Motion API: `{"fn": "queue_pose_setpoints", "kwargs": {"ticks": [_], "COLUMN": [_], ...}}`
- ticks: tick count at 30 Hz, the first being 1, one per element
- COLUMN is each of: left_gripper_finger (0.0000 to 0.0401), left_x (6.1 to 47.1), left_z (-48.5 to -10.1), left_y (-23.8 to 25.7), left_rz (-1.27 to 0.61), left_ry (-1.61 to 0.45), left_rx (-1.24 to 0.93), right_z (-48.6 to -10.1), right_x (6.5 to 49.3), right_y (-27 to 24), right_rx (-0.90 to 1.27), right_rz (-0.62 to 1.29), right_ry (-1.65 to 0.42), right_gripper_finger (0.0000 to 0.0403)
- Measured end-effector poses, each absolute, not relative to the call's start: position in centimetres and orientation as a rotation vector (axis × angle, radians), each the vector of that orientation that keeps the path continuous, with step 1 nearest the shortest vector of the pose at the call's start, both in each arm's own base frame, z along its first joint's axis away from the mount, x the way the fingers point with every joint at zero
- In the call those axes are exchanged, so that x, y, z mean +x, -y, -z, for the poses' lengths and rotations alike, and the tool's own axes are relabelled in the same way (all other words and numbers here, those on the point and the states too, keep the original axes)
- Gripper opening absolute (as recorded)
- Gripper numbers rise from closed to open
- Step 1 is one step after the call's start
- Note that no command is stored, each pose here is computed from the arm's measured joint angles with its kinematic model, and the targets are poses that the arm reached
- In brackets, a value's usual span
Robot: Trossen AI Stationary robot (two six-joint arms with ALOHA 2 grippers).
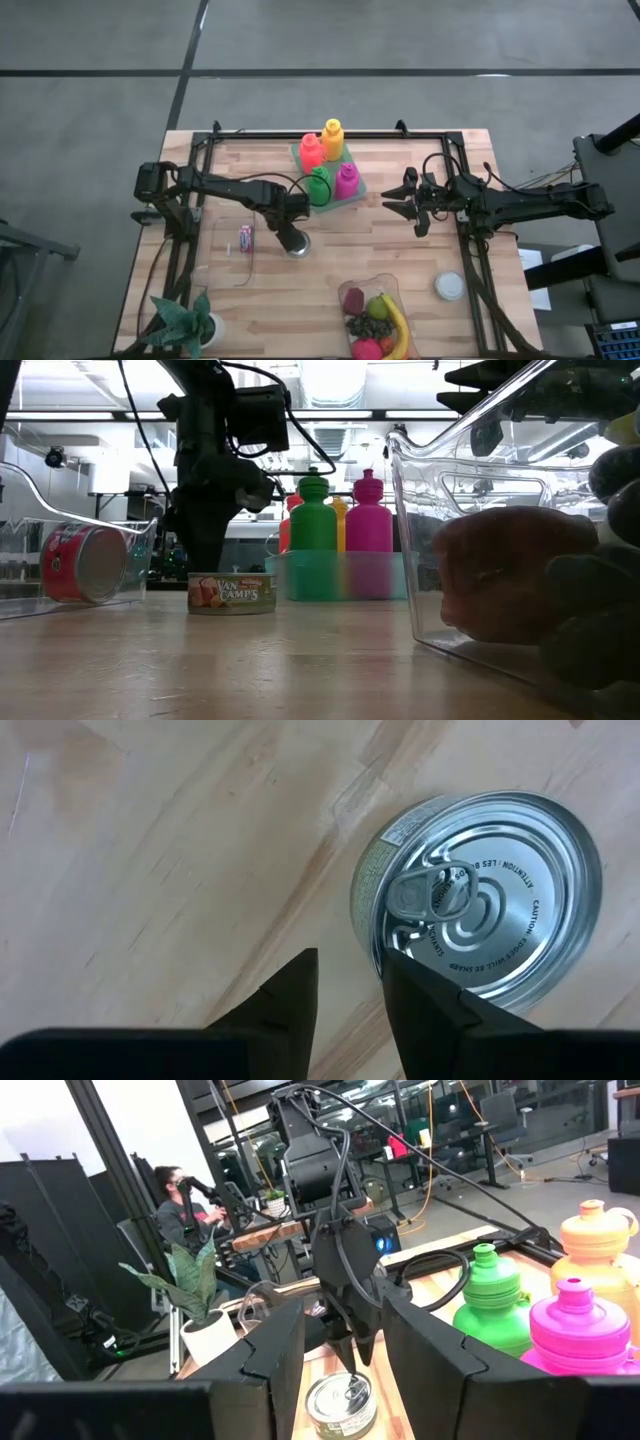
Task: Pick & Place Food Item
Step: Put the green tuna into the top transparent bin
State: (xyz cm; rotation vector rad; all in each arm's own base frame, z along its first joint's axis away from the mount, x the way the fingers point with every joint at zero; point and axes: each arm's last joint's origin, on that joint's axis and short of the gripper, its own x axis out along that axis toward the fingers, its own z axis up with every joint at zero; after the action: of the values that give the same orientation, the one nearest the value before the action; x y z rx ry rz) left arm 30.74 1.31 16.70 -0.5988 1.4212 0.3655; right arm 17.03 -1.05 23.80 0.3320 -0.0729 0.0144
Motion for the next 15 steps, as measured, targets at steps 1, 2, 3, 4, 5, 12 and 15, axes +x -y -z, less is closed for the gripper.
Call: {"fn": "queue_pose_setpoints", "kwargs": {"ticks": [1, 2, 3, 4, 5, 12, 15], "left_gripper_finger": [0.0117, 0.0117, 0.0117, 0.0117, 0.0117, 0.0117, 0.0117], "left_x": [30.74, 30.73, 30.73, 30.73, 30.73, 30.68, 30.68], "left_z": [-16.71, -16.74, -16.75, -16.75, -16.75, -16.81, -16.81], "left_y": [-1.31, -1.31, -1.31, -1.31, -1.31, -1.30, -1.30], "left_rz": [-0.365, -0.364, -0.364, -0.363, -0.362, -0.345, -0.327], "left_ry": [-1.421, -1.420, -1.420, -1.420, -1.420, -1.425, -1.427], "left_rx": [-0.599, -0.599, -0.599, -0.598, -0.597, -0.581, -0.559], "right_z": [-23.78, -23.78, -23.78, -23.78, -23.80, -23.79, -23.79], "right_x": [17.03, 17.03, 17.03, 17.03, 17.03, 17.03, 17.03], "right_y": [1.05, 1.05, 1.05, 1.05, 1.05, 1.05, 1.05], "right_rx": [0.332, 0.332, 0.332, 0.332, 0.332, 0.332, 0.332], "right_rz": [-0.015, -0.014, -0.014, -0.014, -0.015, -0.014, -0.014], "right_ry": [0.072, 0.072, 0.072, 0.072, 0.073, 0.073, 0.072], "right_gripper_finger": [0.0134, 0.0134, 0.0134, 0.0134, 0.0134, 0.0134, 0.0134]}}
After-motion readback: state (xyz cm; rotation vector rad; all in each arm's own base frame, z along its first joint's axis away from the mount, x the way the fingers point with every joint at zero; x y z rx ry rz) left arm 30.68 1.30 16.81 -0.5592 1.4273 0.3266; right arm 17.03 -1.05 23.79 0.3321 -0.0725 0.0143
